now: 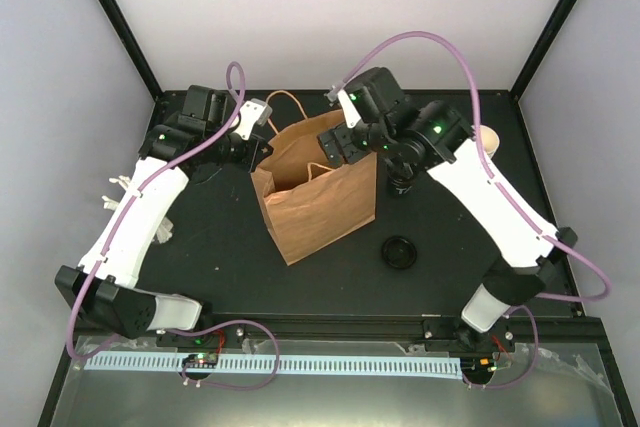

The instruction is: Pack the takeout coffee

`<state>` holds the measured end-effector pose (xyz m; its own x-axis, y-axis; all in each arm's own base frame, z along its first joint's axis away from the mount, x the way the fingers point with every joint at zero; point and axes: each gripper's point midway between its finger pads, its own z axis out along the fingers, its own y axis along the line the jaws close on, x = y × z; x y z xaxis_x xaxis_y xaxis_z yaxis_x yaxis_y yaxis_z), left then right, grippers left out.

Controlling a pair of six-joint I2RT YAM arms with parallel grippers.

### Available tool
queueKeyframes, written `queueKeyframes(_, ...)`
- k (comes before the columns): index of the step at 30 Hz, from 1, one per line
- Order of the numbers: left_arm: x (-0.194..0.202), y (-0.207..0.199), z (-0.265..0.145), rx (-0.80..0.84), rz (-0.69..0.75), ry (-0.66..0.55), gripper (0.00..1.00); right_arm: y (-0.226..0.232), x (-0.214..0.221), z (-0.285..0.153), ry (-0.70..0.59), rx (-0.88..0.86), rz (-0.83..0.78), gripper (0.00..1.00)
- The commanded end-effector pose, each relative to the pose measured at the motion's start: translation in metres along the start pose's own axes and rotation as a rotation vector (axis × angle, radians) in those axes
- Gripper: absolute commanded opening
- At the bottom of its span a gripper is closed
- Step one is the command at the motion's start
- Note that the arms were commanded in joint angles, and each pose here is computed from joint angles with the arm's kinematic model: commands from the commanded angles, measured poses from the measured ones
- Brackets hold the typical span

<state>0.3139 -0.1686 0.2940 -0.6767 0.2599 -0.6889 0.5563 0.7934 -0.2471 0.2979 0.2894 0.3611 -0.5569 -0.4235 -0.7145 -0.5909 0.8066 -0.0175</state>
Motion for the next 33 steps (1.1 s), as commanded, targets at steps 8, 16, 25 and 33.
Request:
queueKeyframes(8, -0.016, 0.003, -0.008, -0.041, 0.000, -0.039, 0.02, -0.029, -0.024, -0.040, -0.235, 0.118, 0.080, 1.00)
queueKeyframes(16, -0.036, 0.020, -0.002, -0.117, 0.001, -0.050, 0.01, -0.049, 0.001, -0.056, -0.278, 0.196, 0.114, 1.00)
queueKeyframes(25, -0.061, 0.055, 0.015, -0.230, -0.035, 0.001, 0.02, -0.071, 0.053, -0.055, -0.241, 0.293, 0.156, 1.00)
queueKeyframes(33, -0.067, 0.062, 0.015, -0.228, -0.082, 0.017, 0.11, -0.081, 0.085, -0.061, -0.238, 0.323, 0.175, 1.00)
